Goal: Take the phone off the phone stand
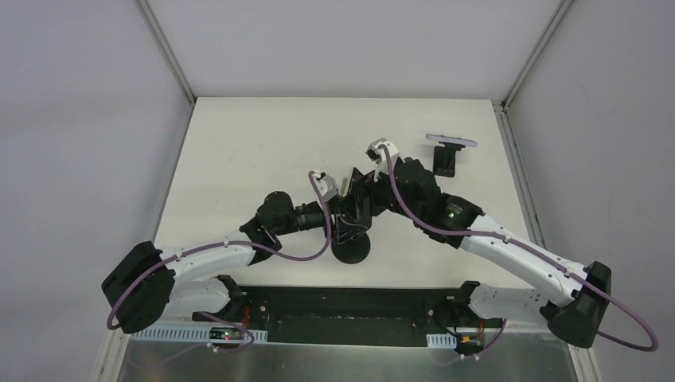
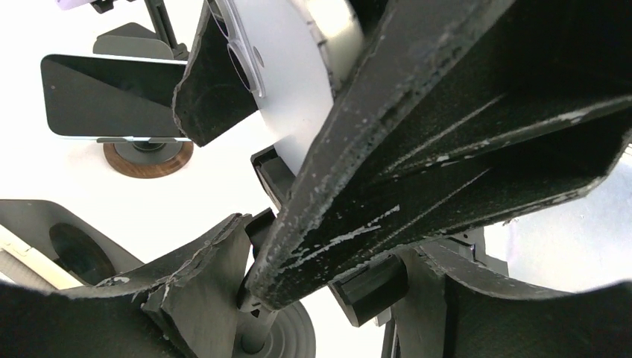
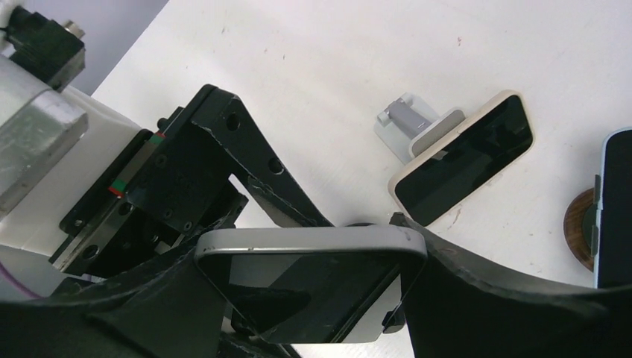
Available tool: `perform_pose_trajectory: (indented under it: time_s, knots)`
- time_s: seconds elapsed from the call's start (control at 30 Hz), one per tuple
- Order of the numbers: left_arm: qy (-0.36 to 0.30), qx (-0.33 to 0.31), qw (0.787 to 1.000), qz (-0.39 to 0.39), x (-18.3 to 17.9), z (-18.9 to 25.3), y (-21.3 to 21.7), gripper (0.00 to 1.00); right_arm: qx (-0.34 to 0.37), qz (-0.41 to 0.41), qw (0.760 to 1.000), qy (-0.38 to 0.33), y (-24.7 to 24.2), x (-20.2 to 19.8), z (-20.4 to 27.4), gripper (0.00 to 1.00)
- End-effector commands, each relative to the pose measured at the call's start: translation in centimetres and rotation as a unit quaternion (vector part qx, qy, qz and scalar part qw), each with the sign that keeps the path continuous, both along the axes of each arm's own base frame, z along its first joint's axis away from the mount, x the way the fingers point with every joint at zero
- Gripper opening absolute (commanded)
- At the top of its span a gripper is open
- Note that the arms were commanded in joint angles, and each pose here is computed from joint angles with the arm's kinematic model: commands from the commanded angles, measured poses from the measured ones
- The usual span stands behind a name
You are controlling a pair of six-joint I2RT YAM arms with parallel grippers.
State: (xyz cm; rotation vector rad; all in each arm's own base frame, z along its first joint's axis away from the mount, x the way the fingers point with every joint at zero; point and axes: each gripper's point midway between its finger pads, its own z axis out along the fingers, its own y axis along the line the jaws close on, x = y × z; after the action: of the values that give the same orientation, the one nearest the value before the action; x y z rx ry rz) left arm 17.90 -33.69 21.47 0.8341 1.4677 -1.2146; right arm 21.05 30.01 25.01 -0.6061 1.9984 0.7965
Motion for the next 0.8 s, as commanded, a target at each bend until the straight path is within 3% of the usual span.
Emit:
perform_pose_trajectory:
  time_s: [0.0, 0.33, 0.57, 0.77]
  knots:
    - [-0.029, -0.057, 0.998, -0.017, -1.0, 4.0, 0.3, 0.0, 0.021, -0.093, 0.994, -0.06, -1.4, 2.9, 1.1, 0.0]
    - [-0.041, -0.06, 0.997, -0.014, -1.5, 4.0, 1.1, 0.0, -0.014, -0.018, 0.997, -0.074, -0.8, 1.4, -0.5, 0.0]
    - [-0.059, -0.065, 0.994, -0.069, -3.7, 4.7, 1.2, 0.0, -0.039, 0.056, 0.982, -0.175, -0.6, 1.0, -1.6, 0.0]
    - [-0.069, -0.067, 0.992, -0.085, -4.5, 5.0, 1.4, 0.0, -0.082, 0.072, 0.973, -0.203, -0.9, 1.7, -2.9, 0.0]
